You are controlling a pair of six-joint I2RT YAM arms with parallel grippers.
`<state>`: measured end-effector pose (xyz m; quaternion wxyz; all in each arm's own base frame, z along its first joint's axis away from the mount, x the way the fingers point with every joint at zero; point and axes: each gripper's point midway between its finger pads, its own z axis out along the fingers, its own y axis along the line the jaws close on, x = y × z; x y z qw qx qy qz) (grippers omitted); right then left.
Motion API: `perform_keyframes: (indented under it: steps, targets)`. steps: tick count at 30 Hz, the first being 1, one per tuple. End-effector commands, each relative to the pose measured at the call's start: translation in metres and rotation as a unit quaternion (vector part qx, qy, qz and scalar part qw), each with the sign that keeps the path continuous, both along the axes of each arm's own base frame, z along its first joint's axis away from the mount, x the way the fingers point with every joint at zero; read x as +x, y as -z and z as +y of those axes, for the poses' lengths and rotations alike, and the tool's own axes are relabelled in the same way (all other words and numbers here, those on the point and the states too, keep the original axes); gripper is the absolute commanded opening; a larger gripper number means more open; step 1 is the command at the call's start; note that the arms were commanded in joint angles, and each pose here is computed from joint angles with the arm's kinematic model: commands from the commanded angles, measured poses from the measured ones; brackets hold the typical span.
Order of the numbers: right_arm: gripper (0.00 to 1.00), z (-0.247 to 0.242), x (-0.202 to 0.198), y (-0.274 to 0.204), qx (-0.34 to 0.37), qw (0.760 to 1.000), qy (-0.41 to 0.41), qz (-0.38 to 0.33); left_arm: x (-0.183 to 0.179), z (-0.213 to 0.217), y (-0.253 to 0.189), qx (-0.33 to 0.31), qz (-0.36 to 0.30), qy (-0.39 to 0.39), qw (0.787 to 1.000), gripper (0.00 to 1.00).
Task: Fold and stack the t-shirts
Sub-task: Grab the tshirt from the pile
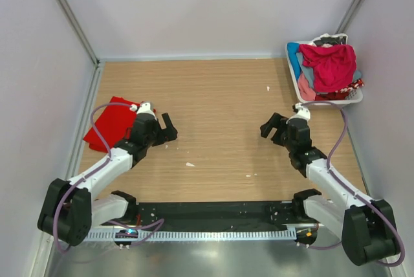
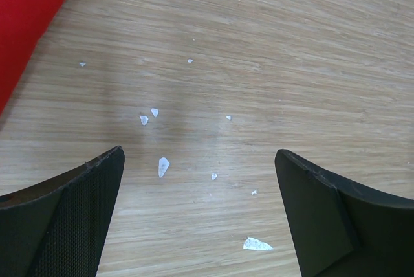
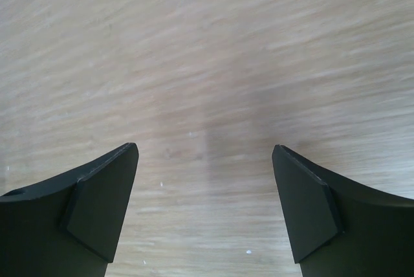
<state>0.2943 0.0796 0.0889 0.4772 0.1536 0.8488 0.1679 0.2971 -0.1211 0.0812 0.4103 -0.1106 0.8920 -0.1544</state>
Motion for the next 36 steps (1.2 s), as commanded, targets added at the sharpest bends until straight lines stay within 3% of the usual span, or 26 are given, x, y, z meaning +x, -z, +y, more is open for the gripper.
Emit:
perform_keyframes:
  steps: [1, 4, 8, 9, 11, 12, 13, 16, 17, 19, 25, 28, 30, 31, 32, 33, 34, 35, 36]
  targets:
    - [0.91, -0.029, 0.035, -0.065, -0.033, 0.994, 0.095, -0.049, 0.004, -0.006, -0.014, -0.010, -0.030, 0.017, 0.999, 1.00]
    - [0.97, -0.054, 0.063, -0.098, -0.067, 0.984, 0.162, -0.030, 0.002, -0.009, -0.013, -0.013, -0.028, 0.025, 0.999, 1.00]
    - [0.97, -0.092, 0.107, -0.124, -0.095, 0.967, 0.234, -0.004, 0.001, -0.011, -0.012, -0.018, -0.028, 0.031, 0.999, 1.00]
    - [0.97, -0.110, 0.122, -0.151, -0.084, 0.960, 0.267, -0.029, 0.001, -0.011, -0.012, -0.018, -0.027, 0.032, 0.999, 1.00]
    - [0.96, -0.129, 0.146, -0.142, -0.087, 0.950, 0.300, -0.016, 0.001, -0.012, -0.011, -0.019, -0.026, 0.032, 0.999, 1.00]
    - [0.96, -0.139, 0.159, -0.162, -0.078, 0.945, 0.317, -0.036, 0.001, -0.012, -0.010, -0.018, -0.024, 0.032, 0.999, 1.00]
    - [0.96, -0.149, 0.170, -0.145, -0.090, 0.934, 0.345, -0.017, 0.002, -0.013, -0.011, -0.020, -0.025, 0.033, 0.999, 1.00]
    - [0.96, -0.182, 0.193, -0.162, -0.109, 0.908, 0.404, -0.034, 0.001, -0.013, -0.010, -0.021, -0.022, 0.034, 0.999, 1.00]
    - [0.97, -0.194, 0.200, -0.141, -0.132, 0.895, 0.425, -0.009, 0.001, -0.014, -0.009, -0.022, -0.021, 0.035, 0.999, 1.00]
    - [0.97, -0.210, 0.219, -0.164, -0.126, 0.887, 0.443, -0.023, 0.001, -0.014, -0.008, -0.023, -0.018, 0.034, 0.999, 1.00]
    - [0.94, -0.245, 0.242, -0.144, -0.143, 0.858, 0.494, 0.002, 0.002, -0.017, -0.003, -0.025, -0.007, 0.038, 0.999, 1.00]
    - [0.86, -0.255, 0.243, -0.123, -0.141, 0.850, 0.506, 0.016, 0.002, -0.018, -0.004, -0.026, -0.008, 0.039, 0.999, 1.00]
    - [0.77, -0.255, 0.245, -0.117, -0.137, 0.847, 0.513, 0.025, 0.001, -0.019, -0.003, -0.027, -0.006, 0.041, 0.999, 1.00]
    - [0.55, -0.254, 0.242, -0.120, -0.136, 0.848, 0.512, 0.026, 0.002, -0.018, -0.002, -0.030, -0.003, 0.038, 0.999, 1.00]
    - [0.41, -0.254, 0.238, -0.120, -0.136, 0.846, 0.515, 0.027, 0.001, -0.019, 0.001, -0.030, 0.001, 0.039, 0.999, 1.00]
    - [0.30, -0.251, 0.234, -0.125, -0.133, 0.845, 0.517, 0.019, 0.001, -0.020, 0.002, -0.030, 0.003, 0.041, 0.999, 1.00]
    - [0.21, -0.251, 0.229, -0.170, -0.122, 0.837, 0.531, -0.043, 0.002, -0.021, 0.003, -0.030, 0.007, 0.042, 0.999, 1.00]
    - [0.09, -0.245, 0.220, -0.164, -0.131, 0.838, 0.528, -0.045, 0.002, -0.021, 0.004, -0.028, 0.009, 0.042, 0.999, 1.00]
    - [0.07, -0.236, 0.218, -0.182, -0.130, 0.842, 0.519, -0.072, 0.002, -0.021, 0.004, -0.029, 0.009, 0.042, 0.999, 1.00]
